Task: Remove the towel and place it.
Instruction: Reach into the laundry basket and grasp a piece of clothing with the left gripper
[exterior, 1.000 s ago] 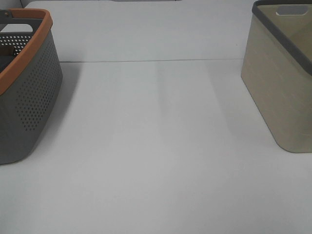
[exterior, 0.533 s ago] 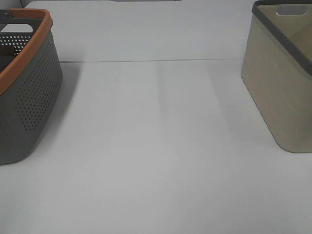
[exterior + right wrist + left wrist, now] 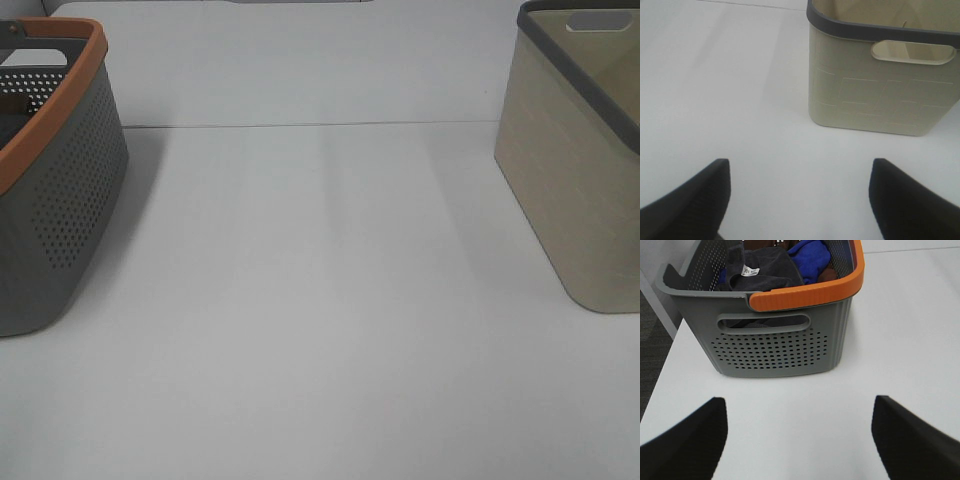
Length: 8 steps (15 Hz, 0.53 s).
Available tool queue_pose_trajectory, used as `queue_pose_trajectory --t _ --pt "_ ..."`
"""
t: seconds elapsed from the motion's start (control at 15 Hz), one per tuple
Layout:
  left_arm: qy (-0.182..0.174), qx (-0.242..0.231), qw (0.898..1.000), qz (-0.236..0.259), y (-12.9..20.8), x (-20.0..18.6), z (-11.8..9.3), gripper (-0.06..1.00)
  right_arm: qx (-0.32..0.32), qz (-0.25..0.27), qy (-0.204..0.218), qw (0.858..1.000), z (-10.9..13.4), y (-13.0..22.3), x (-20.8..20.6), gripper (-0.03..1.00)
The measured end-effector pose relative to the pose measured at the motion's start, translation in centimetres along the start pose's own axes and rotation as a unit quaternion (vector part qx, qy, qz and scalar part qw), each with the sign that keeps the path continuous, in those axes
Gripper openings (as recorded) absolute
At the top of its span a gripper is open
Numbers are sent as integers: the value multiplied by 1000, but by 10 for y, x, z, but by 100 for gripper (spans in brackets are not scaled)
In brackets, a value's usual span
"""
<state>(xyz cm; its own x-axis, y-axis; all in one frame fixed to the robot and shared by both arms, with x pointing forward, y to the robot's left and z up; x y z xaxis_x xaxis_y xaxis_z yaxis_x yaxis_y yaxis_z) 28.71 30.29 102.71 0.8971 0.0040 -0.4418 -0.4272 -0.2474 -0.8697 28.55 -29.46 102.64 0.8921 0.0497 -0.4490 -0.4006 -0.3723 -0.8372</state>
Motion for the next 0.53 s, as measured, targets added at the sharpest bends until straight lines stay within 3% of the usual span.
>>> queue_pose_trajectory --t 0.53 --pt "0 0 1000 0 0 0 0 76 0 0 0 1000 0 0 0 73"
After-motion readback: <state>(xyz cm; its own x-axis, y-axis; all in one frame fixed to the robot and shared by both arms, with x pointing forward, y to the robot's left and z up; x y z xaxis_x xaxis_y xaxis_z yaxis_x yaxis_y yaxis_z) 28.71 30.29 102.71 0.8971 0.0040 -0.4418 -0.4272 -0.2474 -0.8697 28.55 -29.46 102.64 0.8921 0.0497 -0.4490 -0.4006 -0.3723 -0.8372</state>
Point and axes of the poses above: a point on each arm's last joint axis where the gripper is mounted, x pointing out along that axis toward the gripper, z along the wrist's bending axis when the last joint is at zero, y = z × x, the point moved 6 cm from there along x, pointing out along that axis toward the gripper, and after that the axes turned 15 degrees about -x, right-handed, at the moved point
